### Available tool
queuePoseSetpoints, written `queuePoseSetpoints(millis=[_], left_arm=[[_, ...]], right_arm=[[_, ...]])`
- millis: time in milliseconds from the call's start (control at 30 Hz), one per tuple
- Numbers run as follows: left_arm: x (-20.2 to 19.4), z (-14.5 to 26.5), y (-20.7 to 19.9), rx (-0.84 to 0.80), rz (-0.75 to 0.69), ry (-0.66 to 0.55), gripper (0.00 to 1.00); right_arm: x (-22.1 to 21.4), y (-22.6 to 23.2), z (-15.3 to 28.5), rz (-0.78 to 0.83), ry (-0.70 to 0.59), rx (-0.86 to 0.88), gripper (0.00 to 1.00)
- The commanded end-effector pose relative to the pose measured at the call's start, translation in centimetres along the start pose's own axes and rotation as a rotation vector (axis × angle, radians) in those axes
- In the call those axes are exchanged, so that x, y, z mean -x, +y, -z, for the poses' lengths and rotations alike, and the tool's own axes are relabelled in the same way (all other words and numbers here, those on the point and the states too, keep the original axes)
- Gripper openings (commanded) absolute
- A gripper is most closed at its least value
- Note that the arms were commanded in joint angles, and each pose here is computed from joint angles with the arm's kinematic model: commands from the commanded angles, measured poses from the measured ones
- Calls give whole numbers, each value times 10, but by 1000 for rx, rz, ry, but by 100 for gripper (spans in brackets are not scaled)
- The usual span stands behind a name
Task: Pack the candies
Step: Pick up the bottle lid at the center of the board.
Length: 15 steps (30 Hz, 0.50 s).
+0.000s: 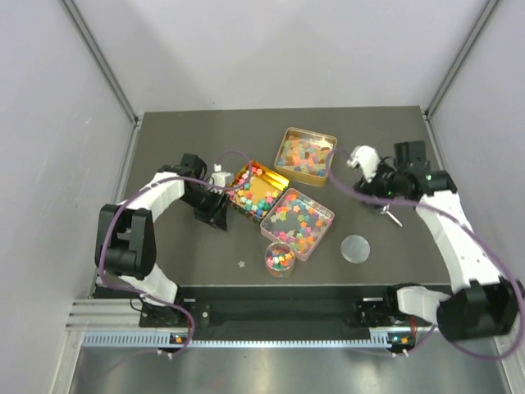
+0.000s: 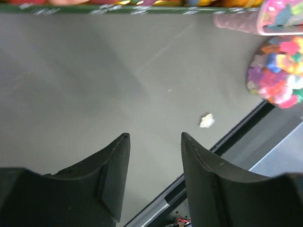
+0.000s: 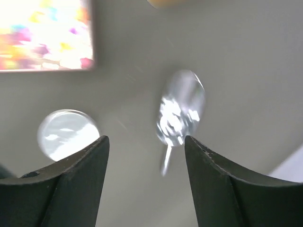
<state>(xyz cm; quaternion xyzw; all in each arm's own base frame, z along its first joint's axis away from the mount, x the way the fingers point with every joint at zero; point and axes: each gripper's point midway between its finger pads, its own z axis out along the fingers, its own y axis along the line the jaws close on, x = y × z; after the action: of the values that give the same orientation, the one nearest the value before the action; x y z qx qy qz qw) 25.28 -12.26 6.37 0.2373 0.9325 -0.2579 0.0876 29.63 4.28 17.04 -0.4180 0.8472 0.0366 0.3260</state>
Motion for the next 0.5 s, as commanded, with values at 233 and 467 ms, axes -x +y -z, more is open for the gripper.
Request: queuePoseSetpoints(millis=[233, 467], left_arm=[[44, 42, -30, -17, -128, -183, 59], [48, 44, -36, -69, -100, -199, 77]], right_arm=[[-44, 131, -13, 470, 32, 387, 87], [-63, 130, -27, 624, 47, 393, 100]])
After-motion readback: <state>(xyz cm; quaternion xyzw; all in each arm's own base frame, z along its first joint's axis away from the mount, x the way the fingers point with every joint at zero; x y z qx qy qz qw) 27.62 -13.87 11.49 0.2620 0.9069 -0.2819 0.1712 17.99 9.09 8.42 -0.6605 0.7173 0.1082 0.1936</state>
